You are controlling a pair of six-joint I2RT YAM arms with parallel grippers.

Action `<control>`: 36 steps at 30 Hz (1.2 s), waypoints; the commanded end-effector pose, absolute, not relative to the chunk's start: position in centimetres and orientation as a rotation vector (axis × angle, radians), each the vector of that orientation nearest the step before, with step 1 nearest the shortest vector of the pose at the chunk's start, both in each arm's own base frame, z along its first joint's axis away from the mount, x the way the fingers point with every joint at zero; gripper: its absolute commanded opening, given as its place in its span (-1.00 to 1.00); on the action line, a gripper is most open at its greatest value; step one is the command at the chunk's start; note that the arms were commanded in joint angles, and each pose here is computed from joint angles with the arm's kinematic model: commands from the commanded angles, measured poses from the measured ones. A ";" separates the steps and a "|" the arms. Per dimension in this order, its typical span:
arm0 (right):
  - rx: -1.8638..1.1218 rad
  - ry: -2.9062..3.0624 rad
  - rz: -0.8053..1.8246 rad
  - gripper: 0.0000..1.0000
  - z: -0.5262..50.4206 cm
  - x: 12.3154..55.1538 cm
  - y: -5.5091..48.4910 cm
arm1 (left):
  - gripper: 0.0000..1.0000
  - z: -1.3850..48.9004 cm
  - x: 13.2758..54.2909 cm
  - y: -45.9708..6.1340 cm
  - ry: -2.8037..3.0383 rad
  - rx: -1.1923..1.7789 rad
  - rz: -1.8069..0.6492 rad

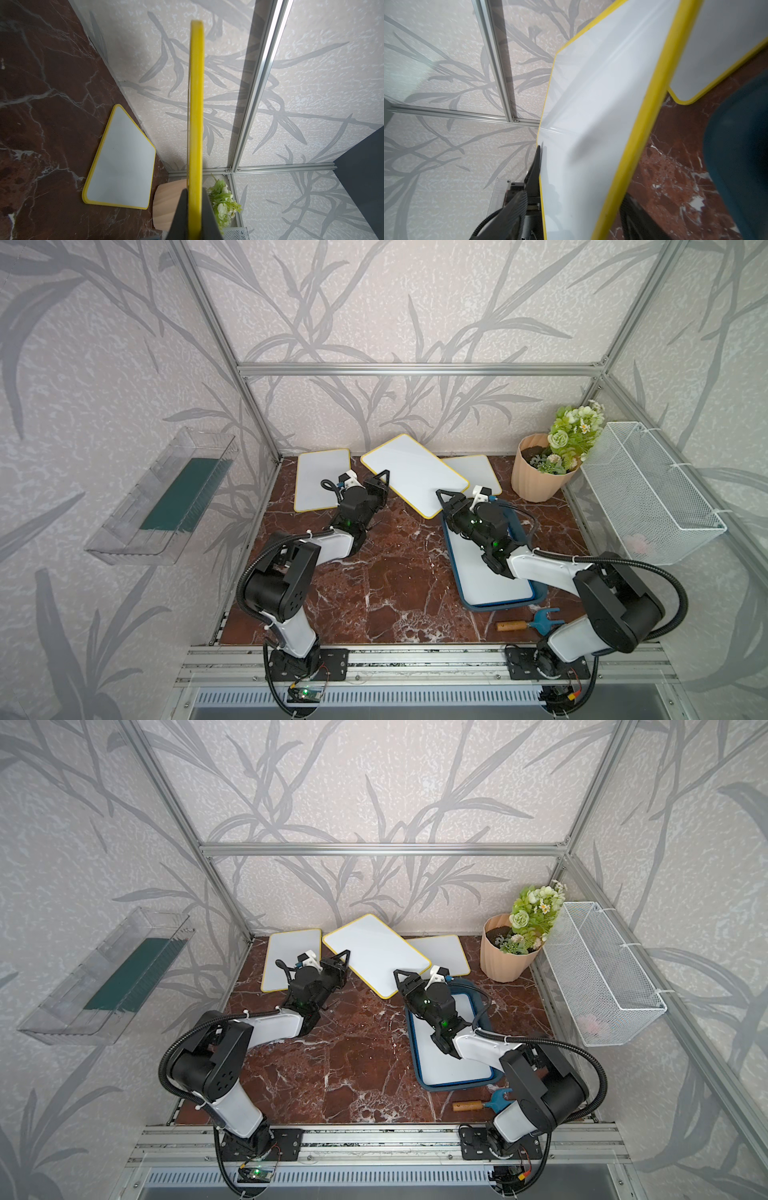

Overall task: Put the whiteboard into the storage box
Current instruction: Adjust the storage box at the center of the board, then place the whiteboard in the storage box.

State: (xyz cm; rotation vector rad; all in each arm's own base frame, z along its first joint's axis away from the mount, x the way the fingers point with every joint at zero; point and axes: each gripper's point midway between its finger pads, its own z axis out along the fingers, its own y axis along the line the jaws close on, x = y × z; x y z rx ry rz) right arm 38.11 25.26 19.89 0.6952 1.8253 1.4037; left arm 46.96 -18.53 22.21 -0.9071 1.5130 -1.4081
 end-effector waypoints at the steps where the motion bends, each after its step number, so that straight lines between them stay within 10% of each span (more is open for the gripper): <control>1: 0.546 1.981 1.285 0.53 18.5 36.3 24.9 | -1.00 26.7 46.7 -19.0 1.403 -0.757 -1.520; 16: 0.029 2.235 0.735 0.99 17.6 30.4 19.0 | -1.00 24.5 46.1 -20.4 1.516 -0.615 -1.554; 36: -0.175 2.238 0.503 0.98 20.3 28.0 16.0 | -1.00 23.0 41.9 -27.1 1.618 -0.493 -1.579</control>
